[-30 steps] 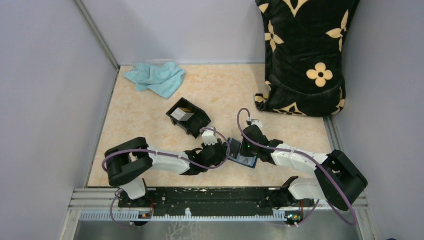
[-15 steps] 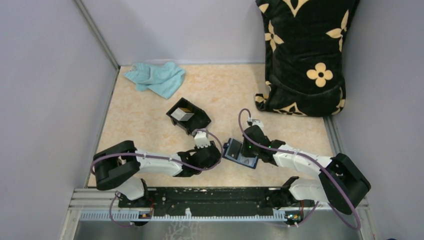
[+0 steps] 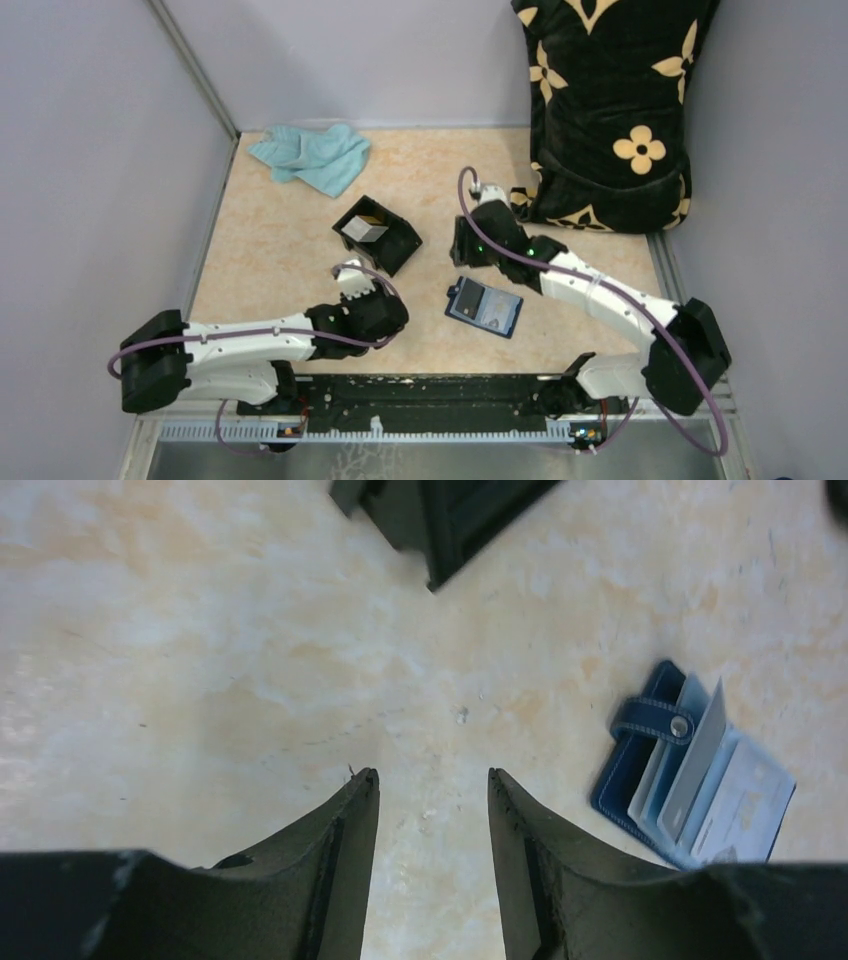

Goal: Put the credit cards into the card holder
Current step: Move the storage box to the center of the board.

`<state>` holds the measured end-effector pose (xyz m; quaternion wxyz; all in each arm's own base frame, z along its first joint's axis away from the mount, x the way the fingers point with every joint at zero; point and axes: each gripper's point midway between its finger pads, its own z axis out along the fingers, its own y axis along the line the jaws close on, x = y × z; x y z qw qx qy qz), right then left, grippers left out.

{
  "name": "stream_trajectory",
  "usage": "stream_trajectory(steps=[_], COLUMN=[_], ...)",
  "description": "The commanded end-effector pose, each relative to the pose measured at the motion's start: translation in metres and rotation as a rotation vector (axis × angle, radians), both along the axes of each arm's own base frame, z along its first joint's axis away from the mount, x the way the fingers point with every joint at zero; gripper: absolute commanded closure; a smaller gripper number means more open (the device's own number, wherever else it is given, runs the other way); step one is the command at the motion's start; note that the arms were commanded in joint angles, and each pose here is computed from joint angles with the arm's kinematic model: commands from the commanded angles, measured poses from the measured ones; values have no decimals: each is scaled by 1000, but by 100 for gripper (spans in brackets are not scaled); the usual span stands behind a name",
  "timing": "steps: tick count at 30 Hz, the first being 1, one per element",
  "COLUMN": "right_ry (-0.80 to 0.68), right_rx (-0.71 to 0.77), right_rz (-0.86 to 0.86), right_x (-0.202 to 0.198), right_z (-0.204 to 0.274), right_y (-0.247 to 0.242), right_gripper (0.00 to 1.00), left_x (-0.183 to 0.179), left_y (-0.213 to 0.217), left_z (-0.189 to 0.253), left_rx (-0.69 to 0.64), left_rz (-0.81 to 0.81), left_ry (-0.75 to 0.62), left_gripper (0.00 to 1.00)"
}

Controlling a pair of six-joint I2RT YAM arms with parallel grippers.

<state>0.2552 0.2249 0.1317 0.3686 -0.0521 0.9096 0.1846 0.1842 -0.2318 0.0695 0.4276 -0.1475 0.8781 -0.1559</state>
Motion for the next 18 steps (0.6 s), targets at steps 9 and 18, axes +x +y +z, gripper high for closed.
stream_trajectory(steps=[9, 18], right_ry=[-183, -223], right_rx=[-36, -42], right_rz=[353, 527], right_x=[87, 107], right_z=[66, 48], right_y=[129, 201], right_gripper=[49, 49], left_x=[29, 66], left_y=[81, 108], left_z=[22, 18], left_rx=[14, -41], left_rz=[276, 325], left_ry=[-76, -71], left_gripper=[48, 48])
